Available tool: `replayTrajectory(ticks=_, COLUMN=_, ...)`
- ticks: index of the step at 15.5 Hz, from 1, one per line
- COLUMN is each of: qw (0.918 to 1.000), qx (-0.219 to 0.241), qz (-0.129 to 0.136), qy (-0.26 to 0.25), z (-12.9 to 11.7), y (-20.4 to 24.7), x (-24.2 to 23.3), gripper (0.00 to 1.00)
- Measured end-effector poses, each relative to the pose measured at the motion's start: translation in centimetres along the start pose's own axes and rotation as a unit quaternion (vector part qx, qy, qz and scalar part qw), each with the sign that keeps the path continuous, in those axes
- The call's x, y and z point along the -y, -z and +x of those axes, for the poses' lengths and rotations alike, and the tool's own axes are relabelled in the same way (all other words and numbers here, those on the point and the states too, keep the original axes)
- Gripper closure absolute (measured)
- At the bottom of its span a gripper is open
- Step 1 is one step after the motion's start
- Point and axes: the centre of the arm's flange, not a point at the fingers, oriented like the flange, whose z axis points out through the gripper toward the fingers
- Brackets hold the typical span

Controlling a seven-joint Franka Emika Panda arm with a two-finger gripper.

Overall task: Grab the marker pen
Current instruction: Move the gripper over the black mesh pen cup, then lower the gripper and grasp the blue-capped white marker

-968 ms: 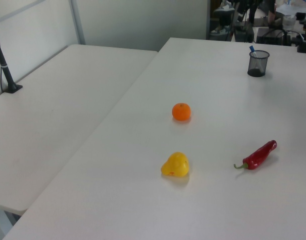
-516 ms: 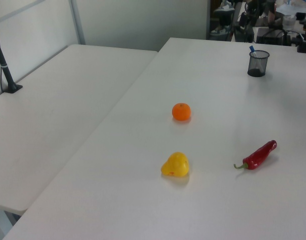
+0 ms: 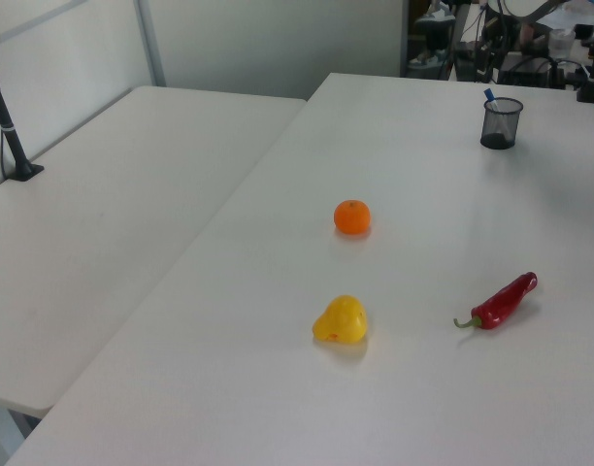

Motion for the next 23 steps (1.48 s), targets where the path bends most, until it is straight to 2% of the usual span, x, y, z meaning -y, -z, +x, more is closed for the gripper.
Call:
replayTrajectory(ticks=10, qw=0.9999, qx=-0.007, qz=-0.011, qy=0.006, z=0.0, y=-5.2, x=-1.1, gripper=0.42)
replayTrajectory(ticks=18, qw=0.9997, qx=-0.001, qz=-0.013, qy=0.022, z=-0.2, y=-6.5, x=-1.4, gripper=0.45)
replayTrajectory(ticks=19, qw=0.9997, qx=0.001, qz=-0.013, qy=0.023, z=-0.2, y=-6.7, x=-1.5, gripper=0.54)
replayTrajectory(ticks=23, qw=0.9996, qx=0.005, qz=-0.014, qy=0.024, z=-0.4, y=-7.2, x=-1.9, gripper=0.61)
